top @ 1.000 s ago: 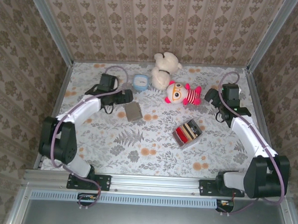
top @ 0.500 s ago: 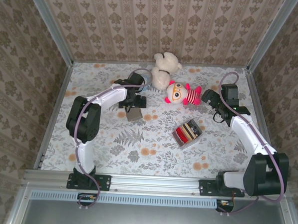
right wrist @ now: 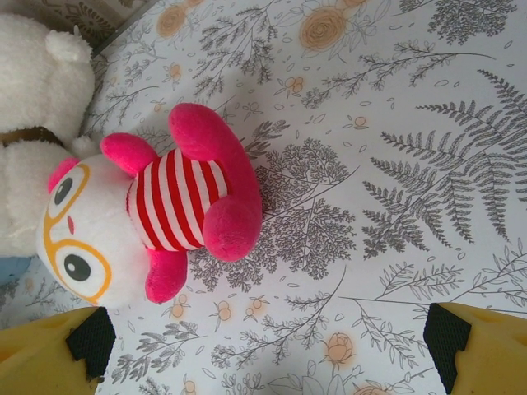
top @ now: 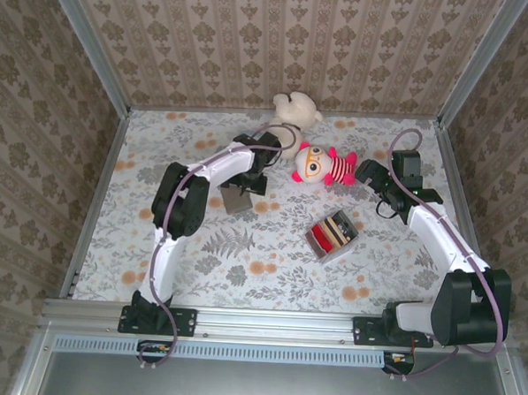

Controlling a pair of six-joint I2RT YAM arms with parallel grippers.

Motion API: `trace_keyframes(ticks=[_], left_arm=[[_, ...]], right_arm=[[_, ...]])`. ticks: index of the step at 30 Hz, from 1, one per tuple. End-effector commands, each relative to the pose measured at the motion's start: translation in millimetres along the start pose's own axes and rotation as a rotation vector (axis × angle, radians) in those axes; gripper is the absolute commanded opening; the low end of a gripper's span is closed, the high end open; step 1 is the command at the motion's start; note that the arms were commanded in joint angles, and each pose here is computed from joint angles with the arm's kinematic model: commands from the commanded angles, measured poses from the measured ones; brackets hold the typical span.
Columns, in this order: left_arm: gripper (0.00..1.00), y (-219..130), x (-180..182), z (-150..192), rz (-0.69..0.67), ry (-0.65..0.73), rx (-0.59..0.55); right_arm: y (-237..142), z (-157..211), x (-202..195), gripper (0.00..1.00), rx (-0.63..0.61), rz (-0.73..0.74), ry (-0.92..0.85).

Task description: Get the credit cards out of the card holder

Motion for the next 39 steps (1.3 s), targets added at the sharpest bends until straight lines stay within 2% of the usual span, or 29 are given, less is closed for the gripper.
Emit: trace_keyframes(ticks=[1,4,8,15,21,26,32,39], left_arm=[[0.8,3,4,5,-0.075,0.04,0.058],[0.71,3,2,7,-0.07,0.039,0.07],[0.66,-1,-3,13,-0.073,0.048,0.074],[0.5,1,-4,24,-0.07,0.027,0.086],[0.35,-6,3,27,-0.077,0.014,0.049],[0.22,-21,5,25,-0.027,0.021,-0.008],[0.14,-56,19,27,0.191,-0.01,-0.117],[0.12,-89,22,33,0.751,-0.07,-0.233]], right_arm=[[2,5,-1,1.0,0.026,-0.006,0.018],[2,6,-1,1.0,0.027,-0.007,0.021],[2,6,0,1.0,0.033,-0.011,0.029],[0,5,7,1.0,0.047,-0.044,0.039],[-1,7,9,1.0,0.055,-0.056,0.042],[-2,7,12,1.0,0.062,-0.071,0.041],[-6,8,17,1.0,0.071,-0.101,0.043],[-6,12,31,1.0,0.093,-0.158,0.046]])
Point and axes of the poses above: each hand's point on the last joint's axis, 136 mm out from that joint toward the fingers, its own y axis out along the fingers, its own x axis along the line the jaws close on, z = x × y, the point moved 8 cm from there along -y, back along the fingers, and after that the axes turned 9 degrees about y, right-handed, at the moved point
